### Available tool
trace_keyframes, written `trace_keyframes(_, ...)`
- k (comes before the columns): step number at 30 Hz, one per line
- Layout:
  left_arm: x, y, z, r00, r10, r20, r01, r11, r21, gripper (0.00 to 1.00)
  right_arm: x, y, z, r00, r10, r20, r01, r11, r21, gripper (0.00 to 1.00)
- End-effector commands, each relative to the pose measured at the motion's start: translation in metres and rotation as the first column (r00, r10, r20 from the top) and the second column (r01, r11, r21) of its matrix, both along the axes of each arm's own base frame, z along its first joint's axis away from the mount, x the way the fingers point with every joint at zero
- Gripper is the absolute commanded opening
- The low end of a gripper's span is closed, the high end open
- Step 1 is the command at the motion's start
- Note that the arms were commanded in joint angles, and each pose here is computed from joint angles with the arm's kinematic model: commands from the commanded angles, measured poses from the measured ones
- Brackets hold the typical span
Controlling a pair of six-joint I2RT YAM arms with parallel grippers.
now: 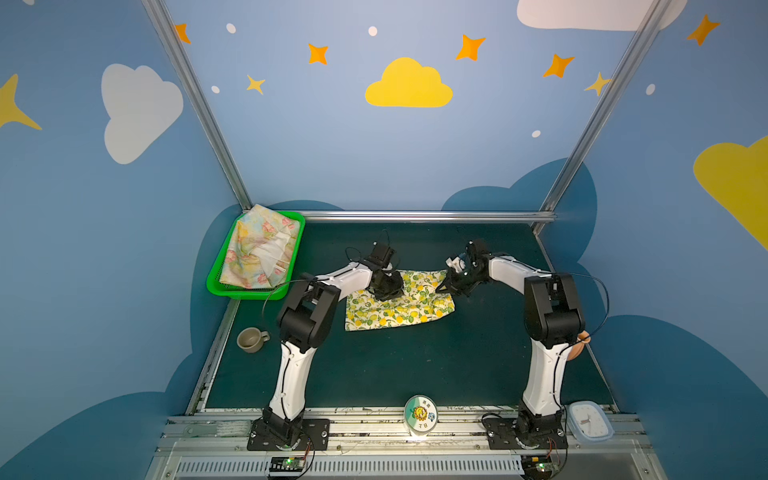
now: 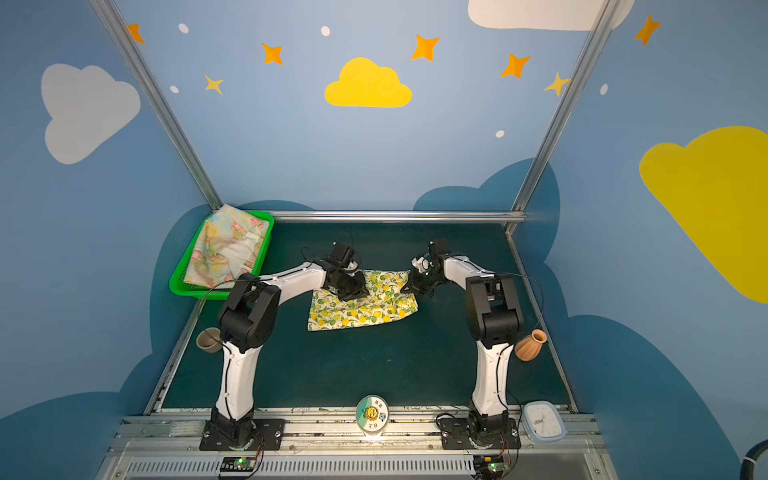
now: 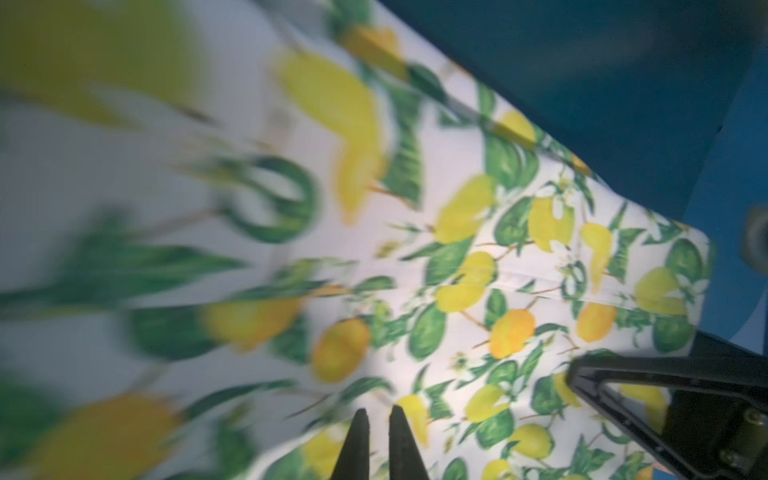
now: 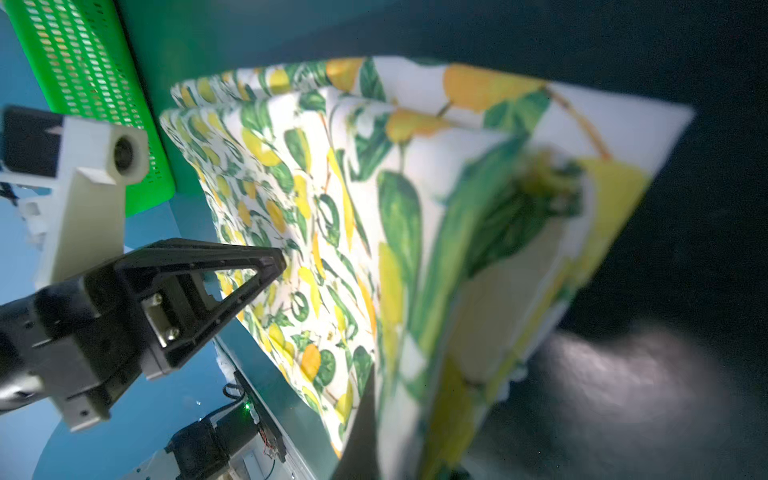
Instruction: Fold and stack the skirts
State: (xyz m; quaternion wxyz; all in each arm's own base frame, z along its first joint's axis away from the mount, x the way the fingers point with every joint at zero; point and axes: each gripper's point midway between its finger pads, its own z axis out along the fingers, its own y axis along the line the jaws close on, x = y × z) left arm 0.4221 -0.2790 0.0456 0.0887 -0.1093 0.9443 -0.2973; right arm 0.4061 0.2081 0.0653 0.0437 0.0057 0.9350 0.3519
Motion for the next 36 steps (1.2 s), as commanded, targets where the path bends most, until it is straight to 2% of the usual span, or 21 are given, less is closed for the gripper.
trace_keyframes(1,0.002,0.026,0.018,0.998,0.045,0.043,-0.045,0.999,-0.002,0.14,-0.016,-0.021,0.025,0.999,0.025,-0.031,-0.028,0.993,-0.114,0.0)
trace_keyframes(7,-0.02,0.053,0.002,0.996,0.086,0.005,-0.086,0.996,0.002,0.14,-0.017,-0.032,0.036,0.998,0.031,-0.05,-0.04,0.979,-0.2,0.0)
trace_keyframes(15,-0.04,0.047,-0.019,0.996,0.08,-0.041,-0.081,0.996,-0.036,0.14,-0.018,-0.04,0.032,0.995,0.053,-0.089,-0.081,0.935,-0.345,0.0)
trace_keyframes(22,-0.054,0.037,-0.038,0.993,0.08,-0.084,-0.085,0.995,-0.053,0.13,-0.02,-0.039,0.03,0.991,0.093,-0.093,-0.129,0.841,-0.525,0.0)
trace_keyframes(26,-0.064,0.032,-0.049,0.989,0.086,-0.119,-0.094,0.994,-0.059,0.13,-0.021,-0.029,0.035,0.99,0.11,-0.088,-0.14,0.814,-0.563,0.0)
trace_keyframes(33,-0.079,0.024,-0.067,0.979,0.109,-0.171,-0.125,0.989,-0.082,0.12,-0.024,-0.011,0.045,0.984,0.164,-0.066,-0.165,0.722,-0.671,0.0)
trace_keyframes(36,-0.084,0.022,-0.071,0.976,0.119,-0.184,-0.137,0.987,-0.087,0.12,-0.027,0.0,0.045,0.982,0.18,-0.06,-0.173,0.716,-0.676,0.0)
